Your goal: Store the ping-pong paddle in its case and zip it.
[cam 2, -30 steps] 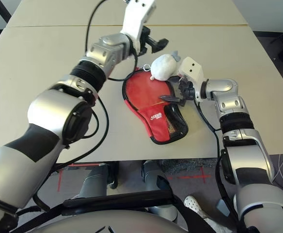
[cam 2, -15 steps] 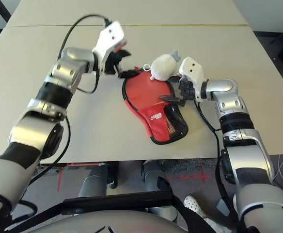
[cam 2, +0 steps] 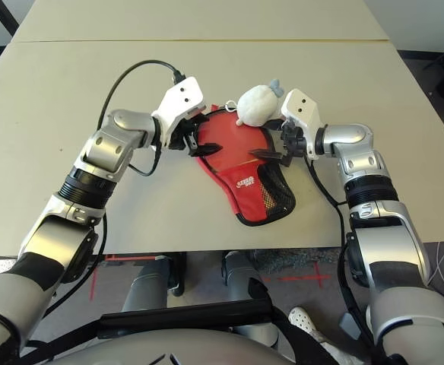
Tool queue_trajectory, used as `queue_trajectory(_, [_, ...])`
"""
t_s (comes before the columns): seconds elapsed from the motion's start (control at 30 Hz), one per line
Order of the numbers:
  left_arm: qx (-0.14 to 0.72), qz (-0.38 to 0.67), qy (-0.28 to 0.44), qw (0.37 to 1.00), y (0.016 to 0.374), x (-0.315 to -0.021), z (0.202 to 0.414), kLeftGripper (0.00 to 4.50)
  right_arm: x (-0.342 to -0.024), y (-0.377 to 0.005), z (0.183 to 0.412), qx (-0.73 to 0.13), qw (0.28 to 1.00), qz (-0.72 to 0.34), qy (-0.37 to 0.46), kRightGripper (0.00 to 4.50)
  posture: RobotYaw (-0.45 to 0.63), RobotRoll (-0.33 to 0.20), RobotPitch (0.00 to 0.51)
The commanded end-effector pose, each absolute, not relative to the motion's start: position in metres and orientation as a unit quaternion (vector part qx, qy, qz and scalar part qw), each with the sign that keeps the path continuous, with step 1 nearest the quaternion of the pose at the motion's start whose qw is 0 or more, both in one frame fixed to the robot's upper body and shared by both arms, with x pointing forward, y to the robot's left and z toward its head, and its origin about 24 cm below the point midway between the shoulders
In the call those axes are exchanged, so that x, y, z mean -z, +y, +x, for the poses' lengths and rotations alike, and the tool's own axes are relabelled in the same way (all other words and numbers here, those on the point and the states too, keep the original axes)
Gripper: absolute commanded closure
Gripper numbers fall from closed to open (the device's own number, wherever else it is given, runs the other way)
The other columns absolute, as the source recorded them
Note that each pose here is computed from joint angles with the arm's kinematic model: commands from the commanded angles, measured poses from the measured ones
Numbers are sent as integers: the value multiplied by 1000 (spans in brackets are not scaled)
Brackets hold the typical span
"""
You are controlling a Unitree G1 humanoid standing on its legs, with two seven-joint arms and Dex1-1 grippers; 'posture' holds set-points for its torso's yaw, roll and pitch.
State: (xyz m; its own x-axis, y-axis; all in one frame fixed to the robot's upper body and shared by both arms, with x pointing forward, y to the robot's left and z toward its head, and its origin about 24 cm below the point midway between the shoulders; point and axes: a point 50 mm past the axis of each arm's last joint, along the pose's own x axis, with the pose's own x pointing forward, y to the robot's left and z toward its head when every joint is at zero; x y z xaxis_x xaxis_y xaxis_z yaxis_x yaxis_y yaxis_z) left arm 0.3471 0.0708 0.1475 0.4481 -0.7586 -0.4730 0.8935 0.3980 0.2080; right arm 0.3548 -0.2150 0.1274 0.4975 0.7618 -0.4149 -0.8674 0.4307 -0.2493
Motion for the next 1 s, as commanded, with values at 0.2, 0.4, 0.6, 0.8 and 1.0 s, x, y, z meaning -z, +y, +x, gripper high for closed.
queue_trajectory(0.2, [499,224,202,812,71,-117,341,42,-106,-231,340,-497,816,-201,218,0,-53,0,250])
queue_trajectory(0.4, [501,221,208,810,67,-110,339,42,-148,-257,332,-500,823,-162,213,0,-61,0,246])
queue_trajectory(0.6, [500,220,211,811,66,-108,339,42,-171,-289,320,-495,825,-135,239,0,-64,0,248])
queue_trajectory(0.8, [501,220,213,809,65,-105,337,42,-185,-303,329,-450,858,-116,219,0,-64,0,248])
queue_trajectory(1.0, [503,220,214,808,63,-104,336,42,-189,-293,351,-416,887,-81,185,0,-55,0,254])
